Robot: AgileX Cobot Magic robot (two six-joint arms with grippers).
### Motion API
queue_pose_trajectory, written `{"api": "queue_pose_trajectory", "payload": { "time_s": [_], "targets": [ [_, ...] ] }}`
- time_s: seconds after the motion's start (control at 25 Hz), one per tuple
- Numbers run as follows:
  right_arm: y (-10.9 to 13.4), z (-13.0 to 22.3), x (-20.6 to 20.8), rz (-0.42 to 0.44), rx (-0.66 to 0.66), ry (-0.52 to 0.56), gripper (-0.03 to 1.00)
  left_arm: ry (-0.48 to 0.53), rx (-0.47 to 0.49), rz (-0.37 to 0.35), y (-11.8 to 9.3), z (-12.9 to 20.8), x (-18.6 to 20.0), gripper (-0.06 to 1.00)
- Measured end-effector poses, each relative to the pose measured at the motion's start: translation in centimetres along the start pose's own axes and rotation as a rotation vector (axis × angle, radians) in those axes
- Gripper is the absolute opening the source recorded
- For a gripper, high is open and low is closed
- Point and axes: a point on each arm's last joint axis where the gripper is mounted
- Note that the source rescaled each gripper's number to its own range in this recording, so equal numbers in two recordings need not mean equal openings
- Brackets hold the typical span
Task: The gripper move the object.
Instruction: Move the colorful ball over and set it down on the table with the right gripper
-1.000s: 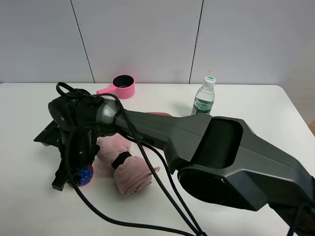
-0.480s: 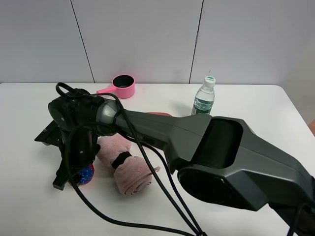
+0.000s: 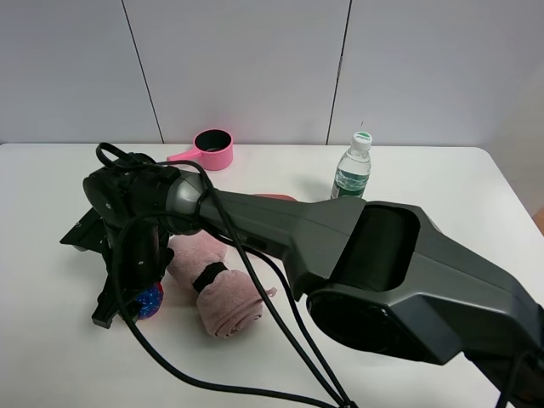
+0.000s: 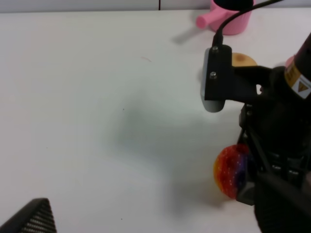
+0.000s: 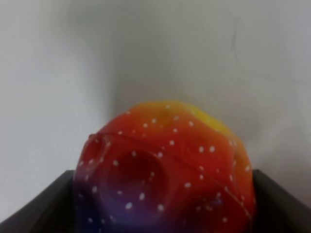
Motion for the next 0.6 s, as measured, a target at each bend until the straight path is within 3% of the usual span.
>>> {"api": "queue_pose_trajectory", "payload": {
  "time_s": [0.08, 0.28, 0.4, 0.6],
  "targets": [
    [0.00, 0.00, 0.00, 0.000, 0.000, 0.000, 0.10, 0.000, 0.000, 0.000, 0.00, 0.00, 0.00, 1.00],
    [-0.03, -0.02, 0.00, 0.003, -0.023, -0.003, 0.47, 0.000, 0.000, 0.000, 0.00, 0.00, 0.00, 1.00],
    [-0.13, -0.04, 0.00, 0.014, -0.029, -0.004, 0.54, 0.000, 0.000, 0.000, 0.00, 0.00, 0.00, 1.00],
    [-0.16, -0.09, 0.00, 0.017, -0.035, -0.010, 0.55, 0.000, 0.000, 0.000, 0.00, 0.00, 0.00, 1.00]
  ]
}}
Point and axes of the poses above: a point on each arm's last joint axis where the gripper is mounted, x pointing back along that axis away from the gripper, y along the wrist's bending axis when the last joint is at zero, z = x × y, and after that the axes turned 11 degrees about -x, right-handed
